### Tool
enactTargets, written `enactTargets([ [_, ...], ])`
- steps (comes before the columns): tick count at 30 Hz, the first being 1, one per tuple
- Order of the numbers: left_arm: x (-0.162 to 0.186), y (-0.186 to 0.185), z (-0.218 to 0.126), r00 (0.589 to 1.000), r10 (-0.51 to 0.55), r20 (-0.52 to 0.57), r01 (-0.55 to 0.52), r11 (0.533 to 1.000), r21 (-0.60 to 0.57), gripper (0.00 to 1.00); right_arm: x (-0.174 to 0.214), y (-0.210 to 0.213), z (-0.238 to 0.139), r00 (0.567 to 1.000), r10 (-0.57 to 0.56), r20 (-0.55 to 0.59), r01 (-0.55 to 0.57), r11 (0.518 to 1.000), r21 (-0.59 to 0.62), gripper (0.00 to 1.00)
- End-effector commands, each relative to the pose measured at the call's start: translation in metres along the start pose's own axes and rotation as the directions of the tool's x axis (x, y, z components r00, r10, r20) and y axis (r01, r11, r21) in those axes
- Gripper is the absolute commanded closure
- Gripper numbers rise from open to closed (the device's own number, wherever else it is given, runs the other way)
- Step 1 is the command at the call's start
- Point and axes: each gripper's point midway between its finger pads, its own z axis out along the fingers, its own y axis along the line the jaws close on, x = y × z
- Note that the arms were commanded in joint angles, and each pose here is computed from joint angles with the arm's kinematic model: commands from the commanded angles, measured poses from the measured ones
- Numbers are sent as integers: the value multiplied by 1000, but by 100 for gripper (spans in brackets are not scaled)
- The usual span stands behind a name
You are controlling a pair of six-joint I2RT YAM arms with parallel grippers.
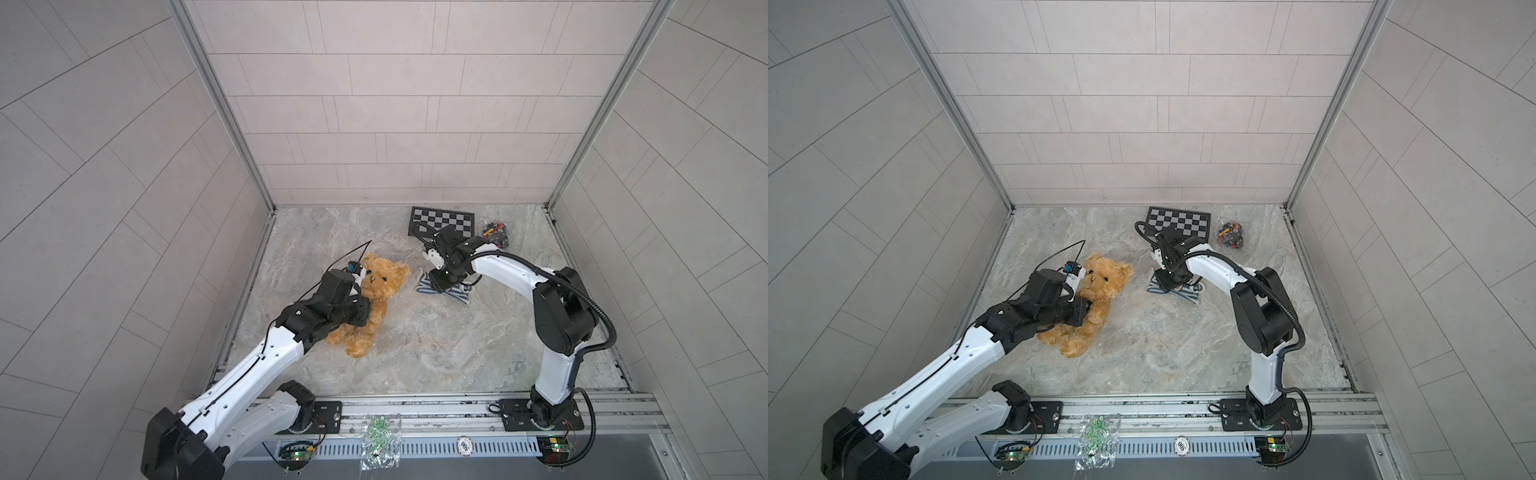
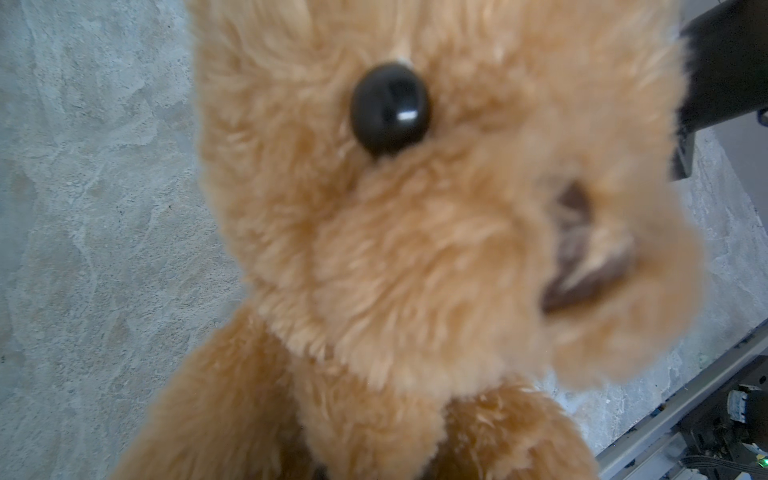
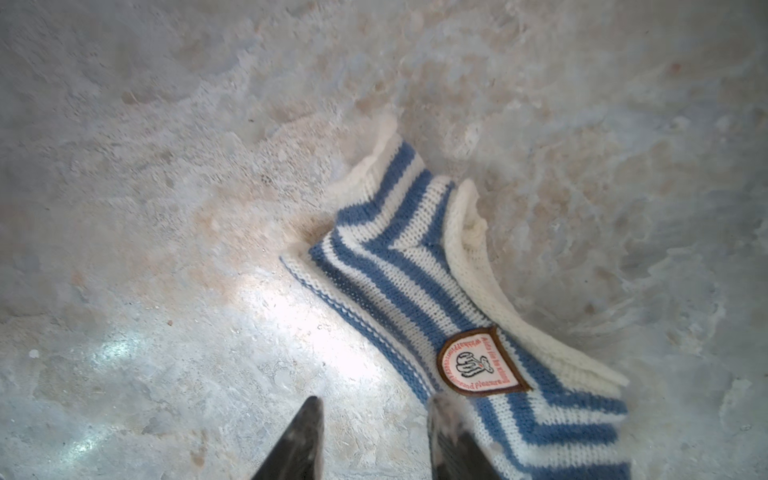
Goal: Dress the teddy bear
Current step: 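Grasp the striped sweater's edge with the right gripper while the left holds the bear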
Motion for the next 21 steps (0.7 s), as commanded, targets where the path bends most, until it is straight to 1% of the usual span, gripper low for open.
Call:
enactTargets([
  [1,-4,-3,-5,999,-10,31,10,1000,13,92,7,-4,6,997,-60,-54,61,998,11,57],
  [12,-10,-3,-6,999,-21,41,21,1000,6,92,12,-14,24,990,-80,-114,84,996,37,62],
  [21,-11,-3,-7,999,-23,47,22,1000,4,91,13,-23,29,988,-79,-129,89,994,68,69],
])
